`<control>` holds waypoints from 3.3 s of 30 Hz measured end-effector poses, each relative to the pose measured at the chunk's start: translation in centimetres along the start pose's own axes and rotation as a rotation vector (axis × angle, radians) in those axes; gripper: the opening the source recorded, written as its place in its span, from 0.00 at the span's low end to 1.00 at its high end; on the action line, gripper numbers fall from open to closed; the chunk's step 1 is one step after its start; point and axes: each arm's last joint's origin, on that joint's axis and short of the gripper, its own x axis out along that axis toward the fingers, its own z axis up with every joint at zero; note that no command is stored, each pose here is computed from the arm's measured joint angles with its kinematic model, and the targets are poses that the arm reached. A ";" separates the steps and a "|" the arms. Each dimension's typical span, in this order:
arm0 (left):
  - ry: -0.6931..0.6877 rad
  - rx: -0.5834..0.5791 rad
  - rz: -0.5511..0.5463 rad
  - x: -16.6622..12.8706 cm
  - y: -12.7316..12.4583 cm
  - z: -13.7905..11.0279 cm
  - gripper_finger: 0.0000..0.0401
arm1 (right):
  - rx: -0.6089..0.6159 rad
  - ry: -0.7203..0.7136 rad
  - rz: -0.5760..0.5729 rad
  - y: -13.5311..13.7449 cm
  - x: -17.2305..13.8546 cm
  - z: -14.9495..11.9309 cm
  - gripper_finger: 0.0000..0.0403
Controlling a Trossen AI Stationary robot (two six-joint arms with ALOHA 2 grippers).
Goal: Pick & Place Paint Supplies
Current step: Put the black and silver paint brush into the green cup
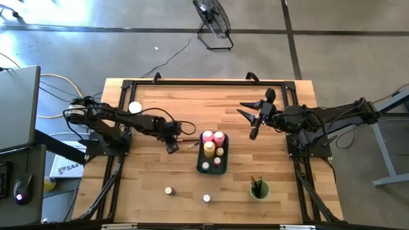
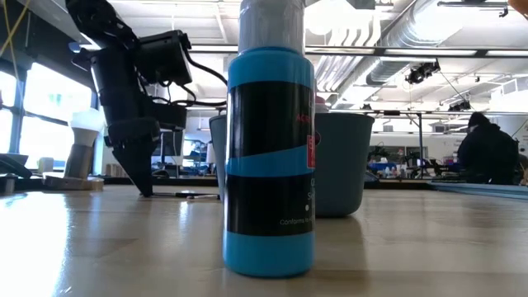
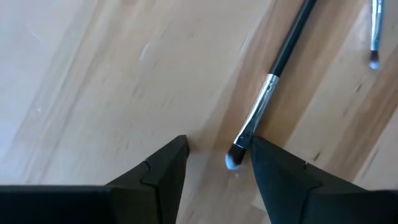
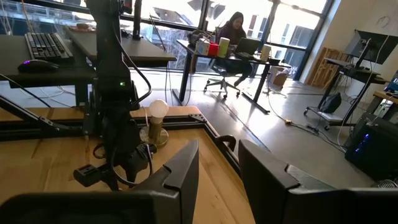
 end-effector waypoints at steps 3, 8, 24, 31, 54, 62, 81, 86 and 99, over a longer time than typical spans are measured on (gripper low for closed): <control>-0.001 -0.001 0.007 0.0 0.0 0.0 0.44 | 0.000 0.000 0.000 0.0 0.0 0.0 0.27; 0.003 -0.001 0.001 0.0 0.1 0.0 0.43 | 0.000 0.000 0.000 0.0 0.0 0.0 0.27; 0.013 -0.001 -0.027 0.1 0.0 -0.1 0.05 | 0.000 0.000 0.000 0.0 0.0 0.0 0.27; 0.023 0.023 -0.077 0.1 -0.1 0.0 0.01 | 0.000 0.000 0.000 0.0 0.0 0.0 0.27; 0.020 0.032 -0.042 -4.5 -0.9 3.5 0.00 | -0.059 -0.006 -0.001 0.0 0.0 0.1 0.27; 0.070 0.055 0.139 -8.5 -0.6 5.2 0.00 | -0.085 -0.003 -0.059 -0.3 -0.2 0.2 0.27; -0.318 0.236 0.205 -23.0 -0.8 12.0 0.00 | -0.106 -0.063 -0.157 -3.3 -3.6 1.5 0.27; -0.458 0.120 0.128 -26.0 -0.1 13.3 0.00 | -0.089 -0.115 -0.061 -3.7 -4.4 1.9 0.27; -0.362 -0.122 -0.095 -23.7 0.8 15.6 0.00 | -0.357 -0.057 0.122 -0.3 -0.9 0.4 0.27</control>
